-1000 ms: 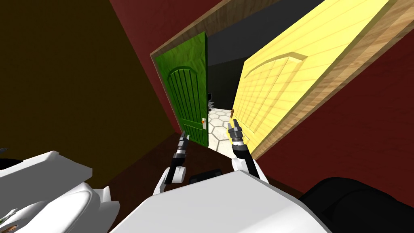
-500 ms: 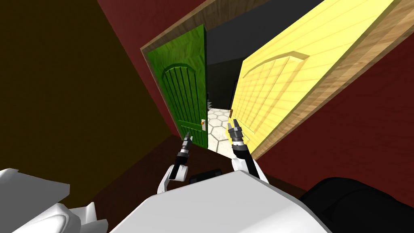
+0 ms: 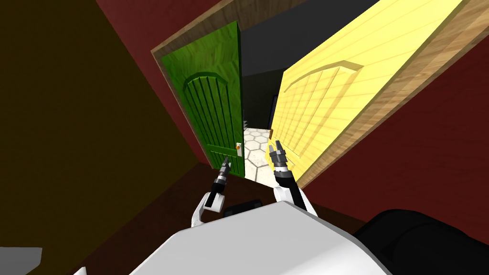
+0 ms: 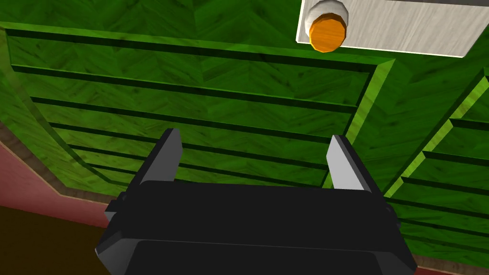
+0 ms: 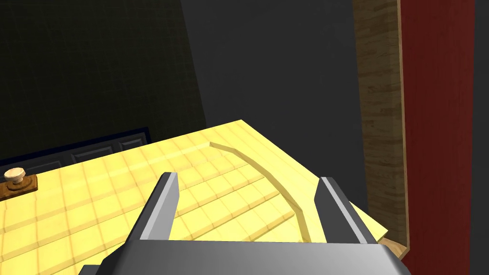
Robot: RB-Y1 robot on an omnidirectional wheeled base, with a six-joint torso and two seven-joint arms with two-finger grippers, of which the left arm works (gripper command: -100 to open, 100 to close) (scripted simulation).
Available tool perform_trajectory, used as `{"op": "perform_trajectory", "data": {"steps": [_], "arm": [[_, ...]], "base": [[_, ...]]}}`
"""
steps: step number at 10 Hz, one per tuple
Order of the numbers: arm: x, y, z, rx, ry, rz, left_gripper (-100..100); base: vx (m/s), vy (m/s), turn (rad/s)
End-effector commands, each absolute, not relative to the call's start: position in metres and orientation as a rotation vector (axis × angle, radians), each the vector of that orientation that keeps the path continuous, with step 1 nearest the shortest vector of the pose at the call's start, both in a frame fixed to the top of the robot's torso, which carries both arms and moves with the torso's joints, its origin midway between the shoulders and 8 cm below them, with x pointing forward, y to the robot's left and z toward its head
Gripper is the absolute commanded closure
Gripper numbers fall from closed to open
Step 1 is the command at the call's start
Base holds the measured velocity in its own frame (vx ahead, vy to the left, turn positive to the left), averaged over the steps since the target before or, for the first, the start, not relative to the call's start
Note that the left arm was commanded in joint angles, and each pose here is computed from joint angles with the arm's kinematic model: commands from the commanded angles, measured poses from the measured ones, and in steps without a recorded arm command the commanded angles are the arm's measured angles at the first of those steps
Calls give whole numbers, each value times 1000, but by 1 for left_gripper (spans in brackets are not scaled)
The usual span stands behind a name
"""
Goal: Push the door open
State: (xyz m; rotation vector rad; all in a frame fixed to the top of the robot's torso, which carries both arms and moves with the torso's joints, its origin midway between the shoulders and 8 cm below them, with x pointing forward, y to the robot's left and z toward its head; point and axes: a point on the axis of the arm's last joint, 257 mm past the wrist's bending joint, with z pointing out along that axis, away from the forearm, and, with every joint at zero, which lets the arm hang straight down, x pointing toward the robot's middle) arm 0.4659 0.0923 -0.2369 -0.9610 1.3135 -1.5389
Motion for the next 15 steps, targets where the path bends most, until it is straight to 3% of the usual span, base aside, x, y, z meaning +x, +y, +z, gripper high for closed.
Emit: {"op": "perform_trajectory", "data": {"steps": [1, 8, 15], "arm": [[469, 84, -251, -970, 1358, -1533, -100], [471, 59, -290, -983, 1483, -1511, -100], [484, 63, -295, -1002, 1472, -1494, -100]], "base": [[123, 67, -128], [115, 73, -89], [182, -82, -32]]}}
